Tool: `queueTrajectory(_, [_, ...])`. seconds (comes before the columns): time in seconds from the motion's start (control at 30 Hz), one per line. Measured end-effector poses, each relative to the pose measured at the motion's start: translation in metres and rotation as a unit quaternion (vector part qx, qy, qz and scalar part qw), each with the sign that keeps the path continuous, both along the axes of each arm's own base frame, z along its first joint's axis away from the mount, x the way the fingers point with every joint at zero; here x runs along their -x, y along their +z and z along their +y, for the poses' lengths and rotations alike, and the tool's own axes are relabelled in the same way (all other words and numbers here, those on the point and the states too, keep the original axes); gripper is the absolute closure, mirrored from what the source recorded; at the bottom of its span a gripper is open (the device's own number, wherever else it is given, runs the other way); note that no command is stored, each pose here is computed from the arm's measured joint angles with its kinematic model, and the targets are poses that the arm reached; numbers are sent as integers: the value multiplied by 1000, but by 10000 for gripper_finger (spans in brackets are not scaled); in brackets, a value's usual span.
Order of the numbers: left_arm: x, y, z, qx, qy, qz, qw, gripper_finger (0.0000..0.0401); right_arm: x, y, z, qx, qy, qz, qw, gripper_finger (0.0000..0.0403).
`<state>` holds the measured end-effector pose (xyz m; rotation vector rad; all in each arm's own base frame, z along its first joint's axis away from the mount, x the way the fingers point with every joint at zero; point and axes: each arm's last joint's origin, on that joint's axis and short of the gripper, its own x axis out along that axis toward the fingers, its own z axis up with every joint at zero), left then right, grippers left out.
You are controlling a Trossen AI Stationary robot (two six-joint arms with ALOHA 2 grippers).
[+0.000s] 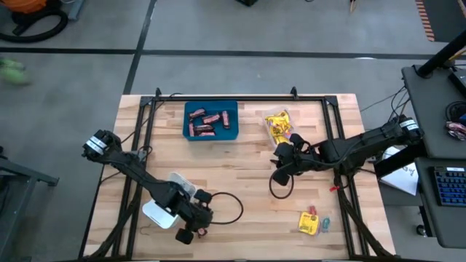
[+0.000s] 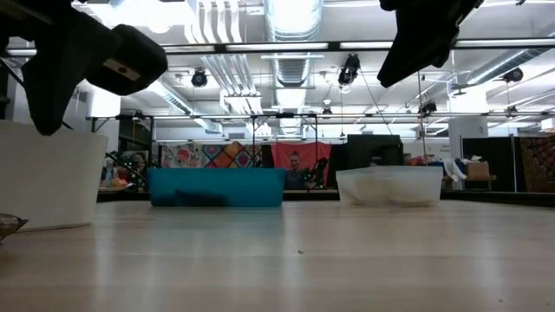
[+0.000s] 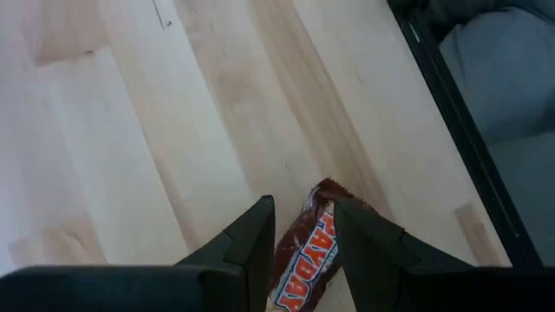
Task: Sort candy
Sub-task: Put the brown chocolate into the blue bin
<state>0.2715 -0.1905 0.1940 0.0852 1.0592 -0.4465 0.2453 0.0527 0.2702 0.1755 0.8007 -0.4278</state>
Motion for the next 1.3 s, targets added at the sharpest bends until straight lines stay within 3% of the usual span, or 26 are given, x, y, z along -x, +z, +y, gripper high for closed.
queueTrajectory(0.57, [3, -5, -13, -8, 25, 10, 1000, 297, 5, -13, 3, -3, -2, 16, 1000, 275])
queueTrajectory(0.73, [-9, -8, -26, -60, 8, 63, 996, 297, 7, -18, 4, -4, -3, 23, 1000, 269])
queueTrajectory(0.9, [-17, -15, -32, -134, -3, 149, 980, 297, 7, -19, 5, -6, -4, 21, 1000, 266])
queueTrajectory(1.13, [-18, -11, -30, -138, -5, 138, 981, 295, 7, -19, 5, -6, -4, 21, 1000, 270])
queueTrajectory(1.3, [-17, -12, -29, -139, -11, 137, 981, 262, 7, -19, 5, -7, -3, 20, 1000, 264])
